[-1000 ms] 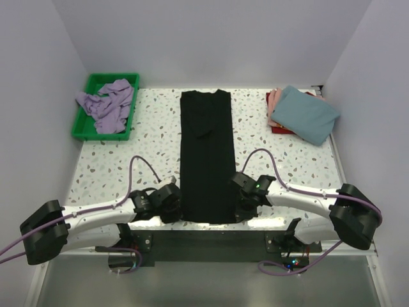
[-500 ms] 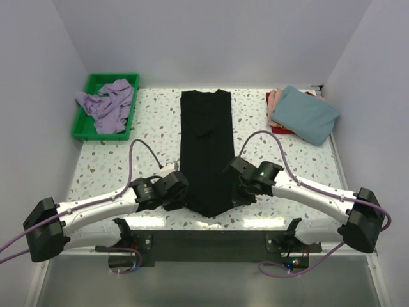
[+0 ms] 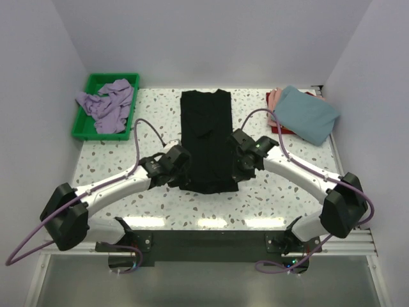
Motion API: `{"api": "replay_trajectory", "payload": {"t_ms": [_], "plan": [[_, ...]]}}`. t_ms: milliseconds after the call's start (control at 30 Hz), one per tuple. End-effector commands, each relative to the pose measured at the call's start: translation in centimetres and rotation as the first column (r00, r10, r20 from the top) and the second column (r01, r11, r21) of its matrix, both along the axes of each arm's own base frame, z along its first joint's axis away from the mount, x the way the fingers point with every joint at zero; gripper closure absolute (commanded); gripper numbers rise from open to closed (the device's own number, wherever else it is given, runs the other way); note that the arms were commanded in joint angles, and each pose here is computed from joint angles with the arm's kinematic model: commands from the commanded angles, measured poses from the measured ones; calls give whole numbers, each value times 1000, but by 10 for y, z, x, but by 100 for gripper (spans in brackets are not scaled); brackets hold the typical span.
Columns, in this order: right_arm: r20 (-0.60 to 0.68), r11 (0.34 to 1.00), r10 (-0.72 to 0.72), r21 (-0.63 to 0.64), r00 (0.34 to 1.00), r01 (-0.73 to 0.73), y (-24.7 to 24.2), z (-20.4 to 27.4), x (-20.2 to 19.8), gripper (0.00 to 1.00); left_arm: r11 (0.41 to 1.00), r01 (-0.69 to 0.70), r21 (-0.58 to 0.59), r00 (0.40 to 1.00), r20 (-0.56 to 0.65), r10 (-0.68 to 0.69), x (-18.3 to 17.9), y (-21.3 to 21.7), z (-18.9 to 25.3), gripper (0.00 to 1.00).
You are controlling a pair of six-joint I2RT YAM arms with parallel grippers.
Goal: Fold and stack the t-shirts
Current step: Fold the tshirt
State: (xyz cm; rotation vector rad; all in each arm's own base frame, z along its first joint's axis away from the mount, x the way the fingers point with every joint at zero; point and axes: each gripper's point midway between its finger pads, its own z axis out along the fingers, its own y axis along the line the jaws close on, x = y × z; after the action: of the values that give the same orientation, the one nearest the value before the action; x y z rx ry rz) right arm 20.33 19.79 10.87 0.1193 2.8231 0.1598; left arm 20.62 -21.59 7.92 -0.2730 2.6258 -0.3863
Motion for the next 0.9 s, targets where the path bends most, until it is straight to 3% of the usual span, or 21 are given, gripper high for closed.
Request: {"api": "replay_trajectory", "payload": {"t_ms": [0, 400, 867], "plan": [[76, 999, 30, 11, 997, -31, 4, 16, 37, 100, 1000, 27, -8, 994, 102, -26, 44, -9, 23, 100], [78, 1000, 3, -8, 997, -2, 13, 7, 133, 100, 999, 44, -1, 990, 136, -44, 148, -6, 31, 100], [58, 999, -43, -11, 997, 44, 25, -17, 213, 100, 998, 16, -61, 991, 134, -7, 230, 19, 7, 100]]}}
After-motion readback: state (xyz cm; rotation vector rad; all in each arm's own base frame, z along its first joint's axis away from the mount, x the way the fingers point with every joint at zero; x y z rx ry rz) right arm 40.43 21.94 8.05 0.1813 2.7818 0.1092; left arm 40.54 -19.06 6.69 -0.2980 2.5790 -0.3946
